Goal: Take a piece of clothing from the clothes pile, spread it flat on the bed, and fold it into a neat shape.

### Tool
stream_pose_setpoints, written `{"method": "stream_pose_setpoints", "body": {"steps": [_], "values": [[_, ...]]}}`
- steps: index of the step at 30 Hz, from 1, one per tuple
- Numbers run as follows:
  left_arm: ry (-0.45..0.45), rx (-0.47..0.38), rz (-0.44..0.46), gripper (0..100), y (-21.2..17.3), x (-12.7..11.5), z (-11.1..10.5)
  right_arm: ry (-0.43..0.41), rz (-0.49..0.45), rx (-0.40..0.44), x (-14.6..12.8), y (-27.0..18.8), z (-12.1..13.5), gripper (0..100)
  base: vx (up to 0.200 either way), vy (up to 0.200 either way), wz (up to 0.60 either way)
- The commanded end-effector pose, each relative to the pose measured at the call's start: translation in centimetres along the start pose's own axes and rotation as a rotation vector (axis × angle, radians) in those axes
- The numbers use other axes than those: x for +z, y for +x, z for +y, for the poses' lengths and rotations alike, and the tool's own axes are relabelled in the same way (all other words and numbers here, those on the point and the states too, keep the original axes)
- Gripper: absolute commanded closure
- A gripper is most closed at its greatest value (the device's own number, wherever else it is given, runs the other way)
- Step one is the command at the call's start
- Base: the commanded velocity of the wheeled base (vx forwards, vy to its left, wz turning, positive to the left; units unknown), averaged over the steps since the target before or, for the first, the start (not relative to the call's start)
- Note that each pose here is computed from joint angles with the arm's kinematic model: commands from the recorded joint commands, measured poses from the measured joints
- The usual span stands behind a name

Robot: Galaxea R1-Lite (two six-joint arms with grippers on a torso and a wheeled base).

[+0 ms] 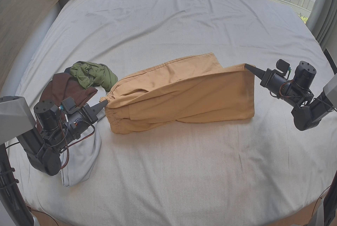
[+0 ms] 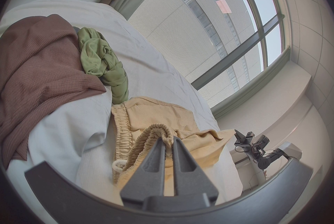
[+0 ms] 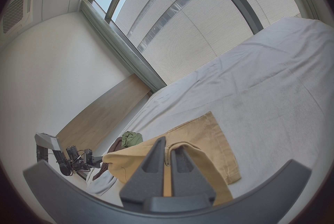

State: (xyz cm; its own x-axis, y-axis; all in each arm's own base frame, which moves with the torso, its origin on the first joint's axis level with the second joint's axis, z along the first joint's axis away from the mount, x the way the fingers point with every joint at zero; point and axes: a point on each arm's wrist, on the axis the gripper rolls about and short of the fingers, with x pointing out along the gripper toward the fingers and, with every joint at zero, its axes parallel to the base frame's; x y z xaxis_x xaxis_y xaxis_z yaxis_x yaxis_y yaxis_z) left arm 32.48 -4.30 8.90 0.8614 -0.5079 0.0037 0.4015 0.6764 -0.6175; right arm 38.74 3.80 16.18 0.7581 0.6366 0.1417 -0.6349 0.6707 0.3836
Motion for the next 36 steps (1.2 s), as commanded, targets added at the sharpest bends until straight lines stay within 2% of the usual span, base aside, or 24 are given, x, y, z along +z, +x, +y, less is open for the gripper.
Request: {"method": "stream_pose_setpoints", "body": {"steps": [1,6,13,23,29,36], "values": [[0.001,0.002,-0.013,100,0.5,0.1,0.1,-0.003,-0.003,-0.001,0.1,0.7,-0.7,100,0.0,0.0,0.0],[-0.005,0.012,-0.035,100,1.0,0.3,0.3,-0.007,-0.008,0.004,1.3,1.6,-0.7,100,0.0,0.0,0.0],[-0.017,0.038,-0.112,100,1.8,1.1,0.1,-0.012,-0.01,0.015,2.9,3.0,-0.4,100,0.0,0.0,0.0],[-0.021,0.048,-0.105,100,2.2,0.7,0.5,-0.004,-0.009,-0.008,3.6,6.1,-2.6,100,0.0,0.0,0.0],[-0.03,0.071,-0.117,100,2.5,0.4,0.8,-0.011,-0.017,0.006,3.5,7.1,-2.7,100,0.0,0.0,0.0],[-0.031,0.095,-0.138,100,3.6,0.0,1.4,-0.023,-0.028,0.022,4.6,8.7,-2.8,100,0.0,0.0,0.0]]}}
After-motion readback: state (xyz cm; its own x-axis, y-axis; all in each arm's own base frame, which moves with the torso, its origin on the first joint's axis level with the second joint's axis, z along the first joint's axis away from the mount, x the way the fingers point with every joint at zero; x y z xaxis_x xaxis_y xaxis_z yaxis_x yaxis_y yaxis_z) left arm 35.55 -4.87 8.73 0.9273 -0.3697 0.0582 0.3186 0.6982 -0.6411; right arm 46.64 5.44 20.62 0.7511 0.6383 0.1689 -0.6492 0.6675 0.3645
